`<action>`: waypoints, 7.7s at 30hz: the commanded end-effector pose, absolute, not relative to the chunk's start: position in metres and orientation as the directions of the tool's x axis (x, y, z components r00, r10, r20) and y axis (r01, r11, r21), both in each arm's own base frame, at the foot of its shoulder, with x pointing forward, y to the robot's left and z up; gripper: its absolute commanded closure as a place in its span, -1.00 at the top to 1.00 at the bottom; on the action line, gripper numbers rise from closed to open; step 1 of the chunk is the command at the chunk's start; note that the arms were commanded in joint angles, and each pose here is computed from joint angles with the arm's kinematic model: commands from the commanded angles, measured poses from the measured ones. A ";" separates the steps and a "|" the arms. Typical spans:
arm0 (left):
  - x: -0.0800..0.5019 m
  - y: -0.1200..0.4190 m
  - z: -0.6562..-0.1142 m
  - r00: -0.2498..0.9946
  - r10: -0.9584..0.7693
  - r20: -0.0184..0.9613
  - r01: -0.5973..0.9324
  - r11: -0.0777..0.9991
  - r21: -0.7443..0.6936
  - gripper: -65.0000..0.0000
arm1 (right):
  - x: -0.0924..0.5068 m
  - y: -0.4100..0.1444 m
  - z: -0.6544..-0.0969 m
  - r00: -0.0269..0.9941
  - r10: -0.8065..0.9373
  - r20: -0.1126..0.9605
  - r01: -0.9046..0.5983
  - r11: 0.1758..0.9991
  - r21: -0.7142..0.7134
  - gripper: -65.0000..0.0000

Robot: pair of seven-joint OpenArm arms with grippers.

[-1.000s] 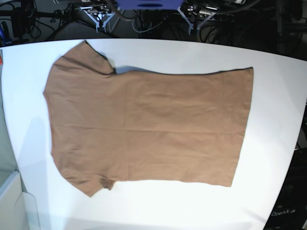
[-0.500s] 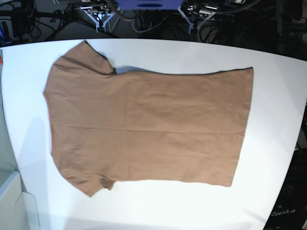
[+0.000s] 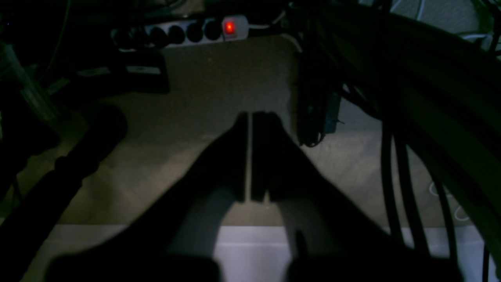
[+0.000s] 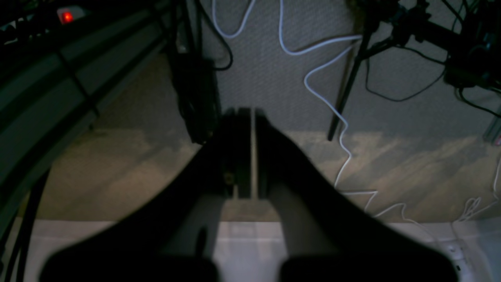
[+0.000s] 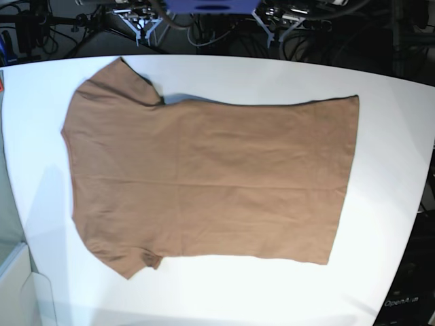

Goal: Fold the T-shirt properly

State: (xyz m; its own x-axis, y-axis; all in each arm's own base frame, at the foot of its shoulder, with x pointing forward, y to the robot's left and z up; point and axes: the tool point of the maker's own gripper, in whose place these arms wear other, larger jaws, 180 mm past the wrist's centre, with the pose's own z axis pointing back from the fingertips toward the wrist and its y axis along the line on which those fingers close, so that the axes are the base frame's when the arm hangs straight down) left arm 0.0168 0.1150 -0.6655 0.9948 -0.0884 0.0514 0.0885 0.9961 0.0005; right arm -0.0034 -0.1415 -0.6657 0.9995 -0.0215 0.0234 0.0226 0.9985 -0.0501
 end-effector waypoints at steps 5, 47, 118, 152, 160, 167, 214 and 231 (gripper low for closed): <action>0.016 0.112 -0.666 0.994 -0.096 0.047 0.096 0.995 -0.006 -0.97 | -0.001 -0.143 -0.666 0.999 -0.021 0.031 0.022 0.998 -0.053 -1.00; -0.023 0.118 -0.625 0.850 -0.076 0.521 0.089 0.996 0.000 -0.97 | -0.059 -0.143 -0.597 0.788 0.037 0.615 0.001 0.998 -0.061 -1.00; -0.072 0.145 -0.514 0.516 -0.099 0.851 0.119 0.992 0.043 -0.96 | -0.044 -0.191 -0.400 0.224 0.238 0.945 -0.028 0.971 -0.238 -1.00; 0.118 0.181 -0.366 0.415 0.113 0.903 -0.026 0.993 -0.112 -0.96 | 0.085 -0.161 -0.407 0.288 0.360 0.887 -0.161 0.932 -0.326 -0.87; 0.126 0.204 -0.367 0.424 0.098 0.900 -0.080 0.994 -0.070 -0.96 | 0.090 -0.150 -0.403 0.272 0.347 0.897 -0.172 0.935 -0.310 -0.34; 0.134 0.209 -0.363 0.402 0.091 0.911 -0.084 0.995 -0.062 -0.96 | 0.095 -0.142 -0.405 0.264 0.338 0.903 -0.184 0.937 -0.297 -0.34; 0.136 0.221 -0.360 0.390 0.079 0.917 -0.108 0.993 -0.040 -0.96 | 0.092 -0.157 -0.464 0.426 0.464 0.777 -0.294 0.883 -0.366 -0.36; 0.137 0.221 -0.359 0.389 0.079 0.918 -0.108 0.993 -0.040 -0.96 | 0.083 -0.178 -0.489 0.575 0.483 0.661 -0.297 0.875 -0.381 -0.99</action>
